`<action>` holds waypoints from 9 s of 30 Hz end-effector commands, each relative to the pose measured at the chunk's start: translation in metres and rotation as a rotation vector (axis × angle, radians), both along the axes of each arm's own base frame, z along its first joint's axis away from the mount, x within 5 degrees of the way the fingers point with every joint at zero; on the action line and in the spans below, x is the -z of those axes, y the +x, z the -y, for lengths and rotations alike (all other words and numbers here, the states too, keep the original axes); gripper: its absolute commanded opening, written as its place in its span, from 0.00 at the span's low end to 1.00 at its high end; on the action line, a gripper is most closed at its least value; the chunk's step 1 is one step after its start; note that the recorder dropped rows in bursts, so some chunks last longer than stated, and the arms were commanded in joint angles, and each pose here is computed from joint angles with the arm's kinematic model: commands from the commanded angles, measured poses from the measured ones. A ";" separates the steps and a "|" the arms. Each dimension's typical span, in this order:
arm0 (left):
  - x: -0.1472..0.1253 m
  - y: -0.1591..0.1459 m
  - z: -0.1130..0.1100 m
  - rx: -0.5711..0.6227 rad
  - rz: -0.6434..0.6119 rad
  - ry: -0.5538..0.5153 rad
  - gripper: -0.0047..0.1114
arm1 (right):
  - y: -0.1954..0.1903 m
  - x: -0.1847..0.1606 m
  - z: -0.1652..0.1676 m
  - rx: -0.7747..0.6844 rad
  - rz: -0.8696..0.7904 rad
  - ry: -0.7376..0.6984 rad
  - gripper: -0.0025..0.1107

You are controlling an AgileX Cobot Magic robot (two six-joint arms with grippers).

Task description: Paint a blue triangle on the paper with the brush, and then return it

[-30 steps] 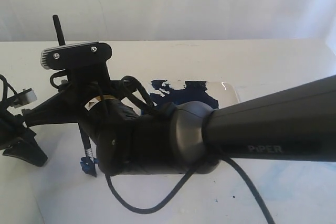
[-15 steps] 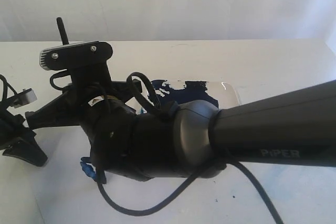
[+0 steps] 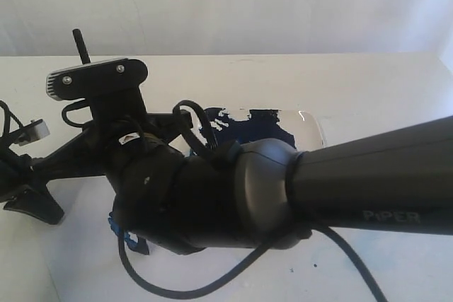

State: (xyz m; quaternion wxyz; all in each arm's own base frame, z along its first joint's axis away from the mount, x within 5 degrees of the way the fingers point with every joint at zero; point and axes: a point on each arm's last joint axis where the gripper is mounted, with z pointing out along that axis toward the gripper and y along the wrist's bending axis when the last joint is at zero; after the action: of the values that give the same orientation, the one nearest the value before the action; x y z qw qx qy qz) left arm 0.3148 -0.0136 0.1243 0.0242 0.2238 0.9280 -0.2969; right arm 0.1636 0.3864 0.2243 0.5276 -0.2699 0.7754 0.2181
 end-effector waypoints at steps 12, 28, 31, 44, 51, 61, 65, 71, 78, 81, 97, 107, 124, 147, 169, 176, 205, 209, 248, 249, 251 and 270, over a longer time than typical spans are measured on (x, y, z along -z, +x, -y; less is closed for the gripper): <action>0.003 -0.004 0.001 0.013 -0.036 -0.017 0.04 | -0.002 -0.008 0.010 0.062 -0.005 -0.045 0.02; 0.003 -0.004 0.002 0.011 -0.041 -0.026 0.04 | -0.011 -0.034 0.013 0.022 0.119 -0.052 0.02; 0.003 -0.004 0.002 0.011 -0.041 -0.026 0.04 | -0.009 -0.051 0.014 -0.087 0.166 -0.032 0.02; 0.003 -0.004 0.001 0.010 -0.034 -0.021 0.04 | 0.027 -0.078 0.045 -0.349 0.174 -0.086 0.02; 0.003 -0.003 0.001 0.007 -0.030 -0.018 0.04 | 0.044 -0.091 0.053 -0.309 0.204 -0.072 0.02; 0.003 -0.003 0.001 0.007 -0.026 -0.016 0.04 | 0.051 -0.131 0.049 -0.273 0.319 0.018 0.02; 0.003 -0.003 0.001 0.009 -0.029 -0.018 0.04 | 0.051 -0.135 0.048 -0.281 0.296 0.052 0.02; 0.003 -0.003 0.001 0.009 -0.029 -0.018 0.04 | 0.049 -0.134 0.047 -0.318 0.308 0.032 0.02; 0.003 -0.004 0.002 0.011 -0.034 -0.024 0.04 | 0.057 -0.136 0.052 -0.273 0.275 0.091 0.02; 0.003 -0.004 0.002 0.011 -0.034 -0.024 0.04 | 0.057 -0.137 0.052 -0.271 0.269 0.107 0.02; 0.003 -0.004 0.002 0.013 -0.041 -0.028 0.04 | 0.072 -0.143 0.065 -0.612 0.171 0.420 0.02; 0.003 -0.004 0.002 0.013 -0.041 -0.028 0.04 | 0.051 -0.128 0.078 -1.085 0.179 0.327 0.02; 0.003 -0.004 0.002 0.014 -0.040 -0.029 0.04 | 0.073 -0.087 0.091 -1.162 -0.015 0.248 0.02; 0.003 -0.004 0.002 0.011 -0.034 -0.024 0.04 | 0.050 -0.027 0.044 -1.352 0.125 0.182 0.02; 0.003 -0.004 0.002 0.012 -0.037 -0.026 0.04 | 0.054 -0.001 0.037 -1.370 0.118 0.165 0.02; 0.003 -0.004 0.002 0.012 -0.037 -0.026 0.04 | 0.059 0.002 0.040 -1.357 0.108 0.160 0.02; 0.003 -0.004 0.002 0.012 -0.037 -0.026 0.04 | 0.064 0.003 0.043 -1.346 0.109 0.156 0.02; 0.003 -0.004 0.002 0.012 -0.037 -0.026 0.04 | 0.064 0.003 0.043 -1.346 0.109 0.156 0.02; 0.003 -0.004 0.002 0.012 -0.037 -0.026 0.04 | 0.064 0.001 0.042 -1.336 0.134 0.175 0.02; 0.003 -0.004 0.002 0.012 -0.037 -0.026 0.04 | 0.064 0.001 0.042 -1.336 0.134 0.175 0.02; 0.003 -0.004 0.002 0.012 -0.037 -0.026 0.04 | 0.064 0.001 0.042 -1.336 0.134 0.175 0.02; 0.003 -0.004 0.002 0.012 -0.036 -0.025 0.04 | 0.056 0.016 0.035 -1.379 0.090 0.148 0.02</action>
State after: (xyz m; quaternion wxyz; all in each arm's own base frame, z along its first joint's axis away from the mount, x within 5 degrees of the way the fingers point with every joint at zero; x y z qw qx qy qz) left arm 0.3136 -0.0147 0.1232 0.0167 0.2238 0.9251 -0.3062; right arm 0.2208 0.3514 0.2125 0.3244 -0.6711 0.3902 0.5404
